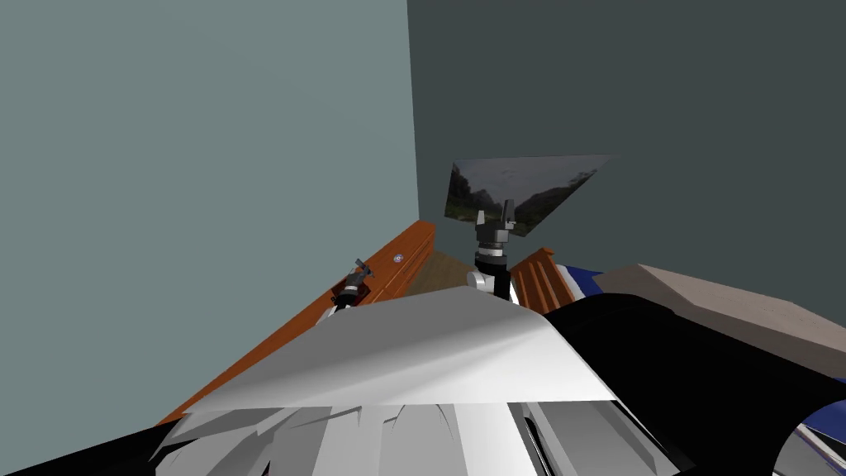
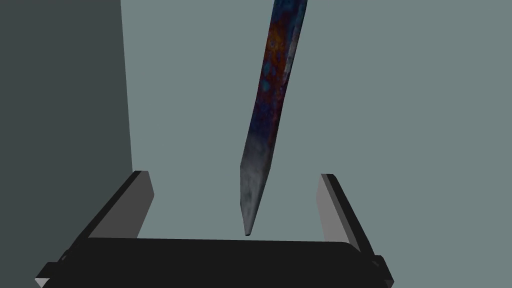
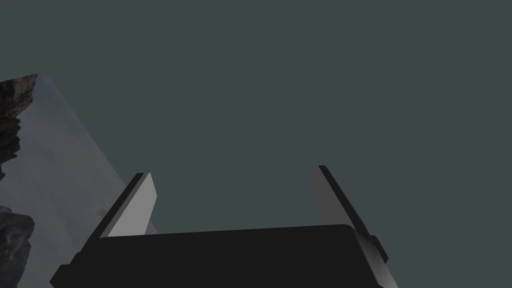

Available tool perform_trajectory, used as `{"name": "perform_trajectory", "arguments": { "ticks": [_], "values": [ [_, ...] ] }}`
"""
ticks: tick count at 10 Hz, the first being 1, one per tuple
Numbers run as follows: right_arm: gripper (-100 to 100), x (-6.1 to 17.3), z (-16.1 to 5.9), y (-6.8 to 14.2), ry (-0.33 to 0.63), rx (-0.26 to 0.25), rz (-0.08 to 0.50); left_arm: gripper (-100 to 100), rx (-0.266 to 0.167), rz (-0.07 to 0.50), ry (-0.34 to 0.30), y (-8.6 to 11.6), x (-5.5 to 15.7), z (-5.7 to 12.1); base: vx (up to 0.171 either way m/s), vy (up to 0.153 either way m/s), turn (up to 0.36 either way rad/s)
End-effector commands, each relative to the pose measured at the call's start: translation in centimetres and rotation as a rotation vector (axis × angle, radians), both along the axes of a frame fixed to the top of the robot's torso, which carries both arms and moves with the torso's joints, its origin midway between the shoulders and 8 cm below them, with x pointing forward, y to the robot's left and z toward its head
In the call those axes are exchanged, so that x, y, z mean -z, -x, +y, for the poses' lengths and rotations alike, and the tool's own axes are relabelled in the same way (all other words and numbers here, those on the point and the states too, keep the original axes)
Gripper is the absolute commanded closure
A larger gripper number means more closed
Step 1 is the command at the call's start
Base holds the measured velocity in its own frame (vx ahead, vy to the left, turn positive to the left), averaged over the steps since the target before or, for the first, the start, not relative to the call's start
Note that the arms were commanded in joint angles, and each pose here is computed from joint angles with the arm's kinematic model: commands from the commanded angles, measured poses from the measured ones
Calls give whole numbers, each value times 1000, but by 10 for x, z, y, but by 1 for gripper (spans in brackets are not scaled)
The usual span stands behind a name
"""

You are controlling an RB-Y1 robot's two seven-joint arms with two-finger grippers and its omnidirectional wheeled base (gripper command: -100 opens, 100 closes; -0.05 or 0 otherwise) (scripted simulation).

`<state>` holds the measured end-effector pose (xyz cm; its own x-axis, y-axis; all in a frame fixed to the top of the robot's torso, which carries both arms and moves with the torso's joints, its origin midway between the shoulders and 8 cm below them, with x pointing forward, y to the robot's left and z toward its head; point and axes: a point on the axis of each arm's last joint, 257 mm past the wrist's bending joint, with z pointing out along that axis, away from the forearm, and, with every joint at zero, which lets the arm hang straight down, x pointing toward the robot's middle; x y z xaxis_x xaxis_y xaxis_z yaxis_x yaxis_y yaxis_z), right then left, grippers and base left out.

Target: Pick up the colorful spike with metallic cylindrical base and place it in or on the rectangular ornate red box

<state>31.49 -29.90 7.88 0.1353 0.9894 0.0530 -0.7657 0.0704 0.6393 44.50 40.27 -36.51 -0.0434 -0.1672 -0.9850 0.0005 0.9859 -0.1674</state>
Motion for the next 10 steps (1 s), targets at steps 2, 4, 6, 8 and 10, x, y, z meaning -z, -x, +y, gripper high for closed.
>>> {"name": "perform_trajectory", "arguments": {
  "ticks": [2, 4, 6, 8, 10],
  "values": [
    [0, 0, 0, 0, 0, 0, 0, -100, -10, 34, -42, 5, 15, 8, -9, 30, -107],
    [0, 0, 0, 0, 0, 0, 0, -100, -21, 72, -63, 13, 31, 15, -10, 25, -90],
    [0, 0, 0, 0, 0, 0, 0, -100, -28, 98, -83, 18, 41, 21, -7, 24, -96],
    [0, 0, 0, 0, 0, 0, 0, -100, -38, 143, -116, 28, 58, 30, -6, 43, -178],
    [0, 0, 0, 0, 0, 0, 0, -100, -43, 163, -129, 33, 65, 33, -2, 44, -106]
  ]
}}
